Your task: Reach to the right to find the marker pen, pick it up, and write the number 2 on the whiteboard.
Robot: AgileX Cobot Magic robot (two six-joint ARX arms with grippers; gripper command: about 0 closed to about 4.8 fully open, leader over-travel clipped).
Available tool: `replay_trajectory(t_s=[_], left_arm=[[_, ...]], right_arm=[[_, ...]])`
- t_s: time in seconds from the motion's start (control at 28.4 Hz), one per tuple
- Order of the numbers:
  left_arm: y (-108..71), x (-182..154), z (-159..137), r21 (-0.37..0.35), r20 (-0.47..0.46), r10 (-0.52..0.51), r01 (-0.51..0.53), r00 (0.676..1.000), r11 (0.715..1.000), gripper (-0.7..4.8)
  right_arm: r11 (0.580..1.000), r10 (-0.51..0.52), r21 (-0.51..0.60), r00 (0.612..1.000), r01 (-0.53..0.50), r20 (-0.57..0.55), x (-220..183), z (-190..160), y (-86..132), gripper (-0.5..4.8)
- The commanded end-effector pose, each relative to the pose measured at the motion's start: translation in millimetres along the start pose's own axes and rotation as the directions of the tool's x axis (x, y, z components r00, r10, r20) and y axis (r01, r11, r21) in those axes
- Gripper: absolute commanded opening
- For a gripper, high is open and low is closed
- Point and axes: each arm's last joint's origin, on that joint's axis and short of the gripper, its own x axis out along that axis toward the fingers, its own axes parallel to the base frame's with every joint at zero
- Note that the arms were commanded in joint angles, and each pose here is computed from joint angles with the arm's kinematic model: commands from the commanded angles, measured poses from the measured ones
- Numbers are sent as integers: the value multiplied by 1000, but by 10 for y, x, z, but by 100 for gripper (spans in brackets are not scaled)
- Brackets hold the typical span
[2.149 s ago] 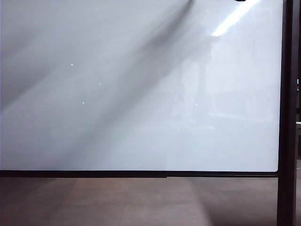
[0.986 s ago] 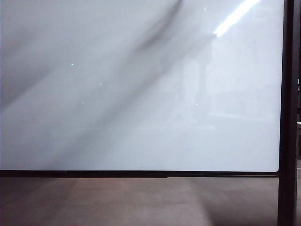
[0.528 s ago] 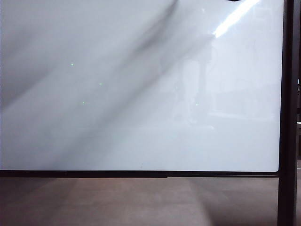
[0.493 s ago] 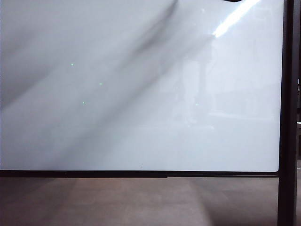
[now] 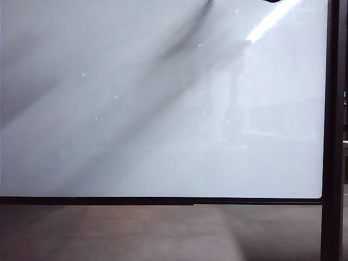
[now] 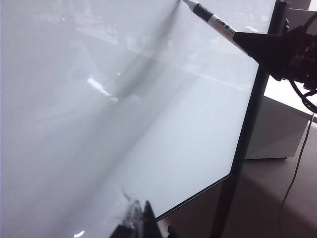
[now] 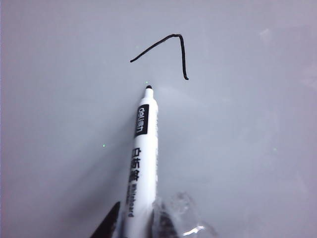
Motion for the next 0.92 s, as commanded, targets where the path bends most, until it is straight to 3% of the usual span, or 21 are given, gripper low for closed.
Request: replay_trajectory(t_s=[0.04,0.56,0.92], left_arm=[[-3,-8,45,6,23,-1,1,1000,1000,-5],[-3,-8,45,6,23,-1,1,1000,1000,-5],[-3,-8,45,6,23,-1,1,1000,1000,-5]], right_arm=[[1000,9,2,1000,-9,29,-6,52,10,45],[1000,17,1,1000,-17,27,-5,49,11,44],[998,-57,3,998,57,32,-6,50,-10,44]])
